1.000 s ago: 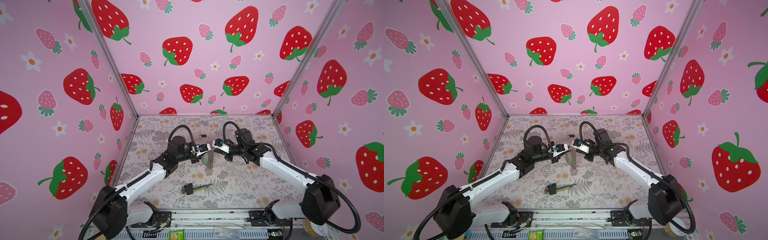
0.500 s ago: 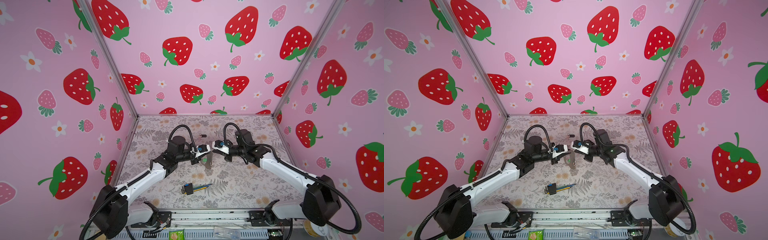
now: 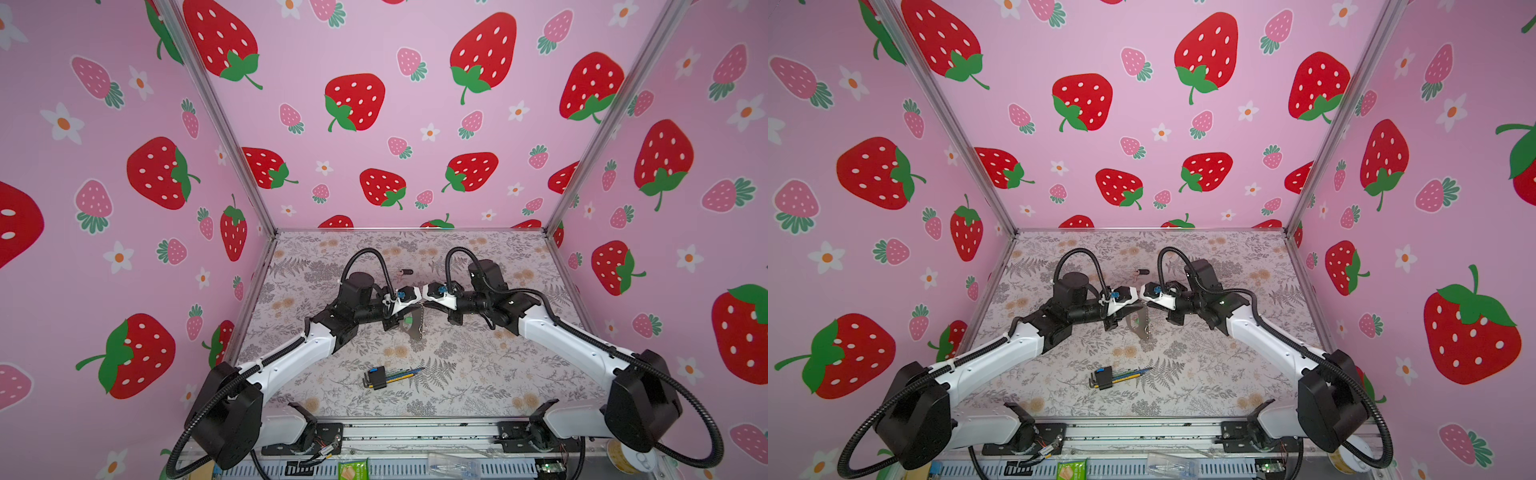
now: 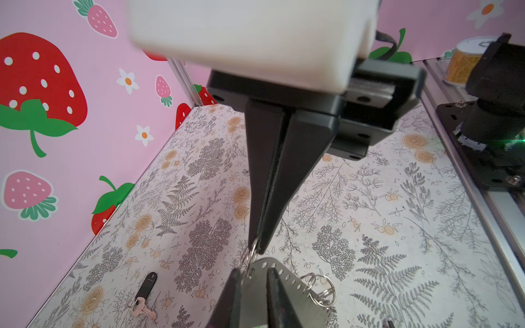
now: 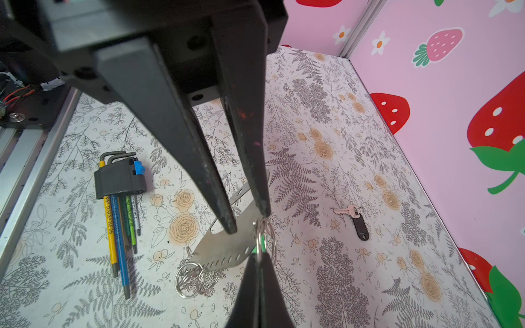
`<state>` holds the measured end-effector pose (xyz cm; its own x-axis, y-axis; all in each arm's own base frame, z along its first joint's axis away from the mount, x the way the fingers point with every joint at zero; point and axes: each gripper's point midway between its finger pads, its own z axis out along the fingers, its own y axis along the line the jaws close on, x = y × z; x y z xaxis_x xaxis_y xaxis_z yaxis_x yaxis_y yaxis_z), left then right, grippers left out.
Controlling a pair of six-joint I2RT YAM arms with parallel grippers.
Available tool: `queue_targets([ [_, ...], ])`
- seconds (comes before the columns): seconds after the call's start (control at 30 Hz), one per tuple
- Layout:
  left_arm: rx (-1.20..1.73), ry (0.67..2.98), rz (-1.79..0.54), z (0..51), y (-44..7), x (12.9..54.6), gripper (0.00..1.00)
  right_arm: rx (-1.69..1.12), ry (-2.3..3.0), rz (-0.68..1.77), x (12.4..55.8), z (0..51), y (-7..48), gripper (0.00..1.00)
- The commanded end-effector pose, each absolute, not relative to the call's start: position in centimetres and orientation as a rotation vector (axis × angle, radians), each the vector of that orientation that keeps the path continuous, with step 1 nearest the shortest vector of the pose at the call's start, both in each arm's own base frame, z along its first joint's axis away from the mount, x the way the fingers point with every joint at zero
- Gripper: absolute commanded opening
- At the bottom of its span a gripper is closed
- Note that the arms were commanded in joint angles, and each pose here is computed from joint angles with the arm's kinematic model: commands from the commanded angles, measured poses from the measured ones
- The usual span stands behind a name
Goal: Put the keys on the keyring
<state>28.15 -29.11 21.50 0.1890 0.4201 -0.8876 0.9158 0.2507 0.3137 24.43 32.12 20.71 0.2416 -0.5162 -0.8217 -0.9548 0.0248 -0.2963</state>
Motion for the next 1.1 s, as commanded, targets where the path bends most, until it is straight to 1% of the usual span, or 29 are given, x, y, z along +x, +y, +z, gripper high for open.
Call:
queue_targets([
  [0.0, 1.33, 1.375, -0.552, 23.4, -29.5, 28.9, 0.2, -1.646, 1.327, 0.638, 23.6, 21.7, 32.6, 0.02],
  [0.37, 1.321, 1.358, -0.586, 23.7, -29.9, 28.8, 0.17, -1.627, 1.311, 0.662, 23.4, 22.5, 32.8, 0.02],
  [0.43, 1.325, 1.355, -0.594, 23.6, -30.0, 28.7, 0.14, -1.625, 1.308, 0.668, 23.4, 22.6, 32.9, 0.02],
  [0.57, 1.329, 1.35, -0.606, 23.6, -30.1, 28.6, 0.13, -1.618, 1.296, 0.679, 23.3, 23.2, 32.9, 0.02],
  [0.63, 1.326, 1.345, -0.61, 23.8, -30.1, 28.6, 0.09, -1.616, 1.295, 0.682, 23.3, 23.3, 33.0, 0.02],
  [0.77, 1.339, 1.323, -0.636, 24.2, -30.4, 28.1, 0.07, -1.611, 1.292, 0.681, 23.3, 23.6, 33.0, 0.03],
  [0.8, 1.345, 1.318, -0.642, 24.2, -30.5, 28.0, 0.01, -1.61, 1.29, 0.68, 23.4, 23.7, 33.1, 0.03],
  [0.87, 1.35, 1.316, -0.646, 24.1, -30.4, 27.9, 0.0, -1.599, 1.305, 0.674, 23.6, 23.8, 33.0, 0.11],
  [0.93, 1.353, 1.305, -0.657, 24.2, -30.5, 27.6, 0.0, -1.59, 1.334, 0.65, 24.1, 23.7, 32.7, 0.22],
  [1.0, 1.355, 1.294, -0.663, 24.4, -30.5, 27.5, 0.0, -1.578, 1.366, 0.625, 24.5, 23.3, 32.0, 0.27],
  [1.07, 1.354, 1.28, -0.671, 24.6, -30.4, 27.4, 0.0, -1.561, 1.381, 0.614, 24.7, 23.3, 31.2, 0.29],
])
